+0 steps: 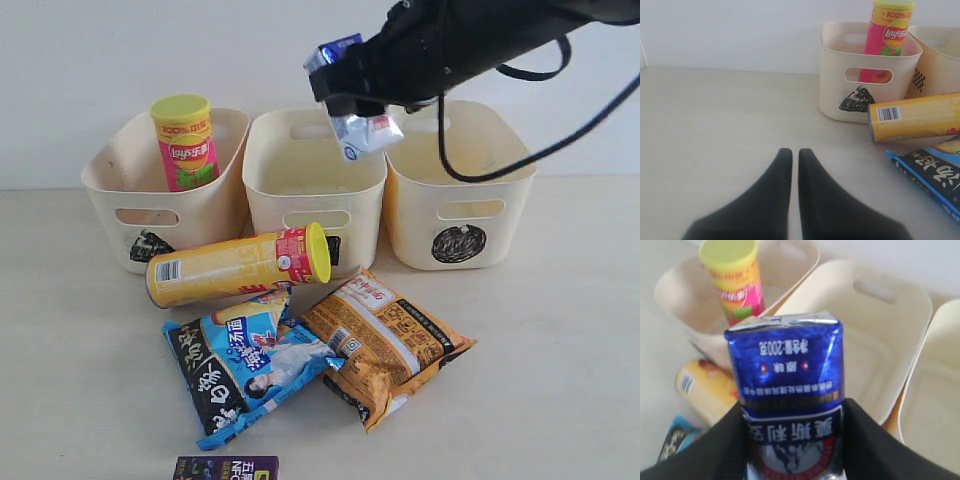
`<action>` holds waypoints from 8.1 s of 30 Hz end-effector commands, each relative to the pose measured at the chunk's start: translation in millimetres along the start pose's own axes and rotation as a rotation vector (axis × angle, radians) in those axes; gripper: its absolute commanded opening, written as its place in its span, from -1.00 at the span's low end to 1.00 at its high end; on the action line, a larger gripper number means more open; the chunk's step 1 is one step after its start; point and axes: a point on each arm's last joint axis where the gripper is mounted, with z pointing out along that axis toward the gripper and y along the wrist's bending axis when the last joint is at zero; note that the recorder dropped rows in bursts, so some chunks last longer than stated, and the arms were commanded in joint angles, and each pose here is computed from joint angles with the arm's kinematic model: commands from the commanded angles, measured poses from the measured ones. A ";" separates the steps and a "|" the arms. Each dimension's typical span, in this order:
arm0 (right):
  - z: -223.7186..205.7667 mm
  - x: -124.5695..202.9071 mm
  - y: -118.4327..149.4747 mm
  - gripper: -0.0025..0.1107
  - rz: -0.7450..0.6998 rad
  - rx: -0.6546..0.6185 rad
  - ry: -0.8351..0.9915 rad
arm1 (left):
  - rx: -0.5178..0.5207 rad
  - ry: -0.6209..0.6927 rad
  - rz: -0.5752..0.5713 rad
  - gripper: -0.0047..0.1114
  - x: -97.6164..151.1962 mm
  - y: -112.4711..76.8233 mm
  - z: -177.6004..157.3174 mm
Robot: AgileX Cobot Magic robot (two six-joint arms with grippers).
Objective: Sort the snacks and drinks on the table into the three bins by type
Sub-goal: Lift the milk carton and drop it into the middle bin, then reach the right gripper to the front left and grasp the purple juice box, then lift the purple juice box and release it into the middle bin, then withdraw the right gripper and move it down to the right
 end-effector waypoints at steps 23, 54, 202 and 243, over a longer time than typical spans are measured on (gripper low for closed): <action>162.7 23.4 -30.0 -0.36 0.018 0.062 -0.006 | 0.000 -0.006 -0.003 -0.85 0.4 0.1 0.2; 59.5 20.1 -1.4 -0.96 -0.063 -0.147 0.583 | -0.002 -0.004 -0.004 -0.85 0.6 0.2 0.2; 119.8 4.8 -19.5 -0.12 0.078 0.344 0.108 | -0.002 -0.007 -0.004 -0.85 0.3 0.2 0.2; 9.1 101.0 -60.4 -0.96 0.342 -0.438 0.663 | -0.001 -0.007 -0.003 -0.85 0.4 0.1 0.2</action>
